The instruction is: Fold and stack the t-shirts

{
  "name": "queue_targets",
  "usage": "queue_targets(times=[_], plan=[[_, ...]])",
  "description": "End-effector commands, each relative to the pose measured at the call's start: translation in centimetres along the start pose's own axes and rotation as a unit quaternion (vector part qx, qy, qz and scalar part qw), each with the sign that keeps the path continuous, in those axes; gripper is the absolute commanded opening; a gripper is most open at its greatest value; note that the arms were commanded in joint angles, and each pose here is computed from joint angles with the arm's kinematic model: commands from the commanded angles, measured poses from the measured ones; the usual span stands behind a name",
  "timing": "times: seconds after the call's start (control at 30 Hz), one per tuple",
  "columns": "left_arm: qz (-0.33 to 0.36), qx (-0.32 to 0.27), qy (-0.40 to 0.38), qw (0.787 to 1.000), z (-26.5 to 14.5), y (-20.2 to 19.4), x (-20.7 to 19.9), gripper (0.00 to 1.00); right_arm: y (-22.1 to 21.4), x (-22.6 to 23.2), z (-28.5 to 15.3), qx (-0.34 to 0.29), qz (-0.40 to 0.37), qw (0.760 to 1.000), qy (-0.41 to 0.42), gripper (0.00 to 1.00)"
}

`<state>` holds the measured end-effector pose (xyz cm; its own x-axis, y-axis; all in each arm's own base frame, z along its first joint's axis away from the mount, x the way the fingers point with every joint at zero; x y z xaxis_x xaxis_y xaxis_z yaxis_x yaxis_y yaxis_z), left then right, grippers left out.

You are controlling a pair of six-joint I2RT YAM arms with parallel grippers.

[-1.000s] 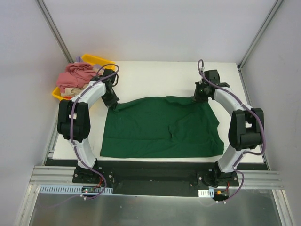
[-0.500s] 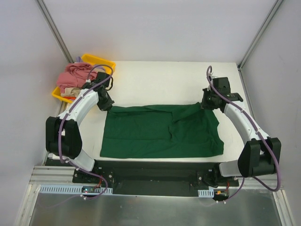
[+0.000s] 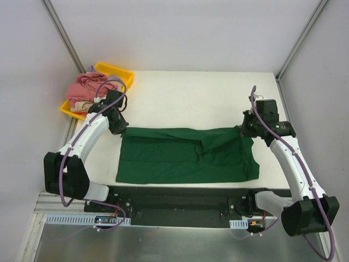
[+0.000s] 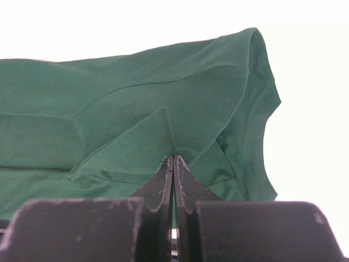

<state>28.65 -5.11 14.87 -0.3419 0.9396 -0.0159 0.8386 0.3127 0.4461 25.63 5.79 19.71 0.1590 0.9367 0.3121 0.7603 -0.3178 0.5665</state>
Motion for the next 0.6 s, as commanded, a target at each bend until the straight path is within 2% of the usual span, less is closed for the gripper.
queue_targets(times=[0.0,0.2,0.5,0.53,0.57], plan=[[-0.008,-0.001,0.011,1.0,-1.1,-1.6,1.3,0.0,-1.5,-0.7,-1.8,0.015,-0.006,1.0,-0.007,0.0],[-0.008,0.031,-0.001,0.999,-0.6,-4.4,1.8,0.0,-3.9,-2.2,-2.8,0.035,-0.006,0.999,-0.032,0.0],[-0.006,0.086,0.035,0.996,1.7,-8.1,3.0,0.0,-7.4,-3.7,-2.0,0.079,0.025,0.995,-0.054,0.0],[-0.008,0.091,0.039,0.995,1.9,-8.4,3.2,0.01,-8.0,-4.0,-1.8,0.086,0.032,0.994,-0.064,0.0],[-0.009,0.093,0.044,0.995,2.0,-8.5,3.3,0.06,-8.2,-4.8,-1.7,0.086,0.034,0.992,-0.087,0.0]])
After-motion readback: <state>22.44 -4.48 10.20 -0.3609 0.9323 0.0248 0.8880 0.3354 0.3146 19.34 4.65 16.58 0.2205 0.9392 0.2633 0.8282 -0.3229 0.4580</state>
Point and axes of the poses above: each gripper's point midway between its finger pads, its own z axis out along the fingers, its own x axis along the line the jaws close on, y = z × x, the point moved 3 cm from there along -z, back along the fingers, and after that the axes turned 14 degrees about z, right-handed, at the moved point
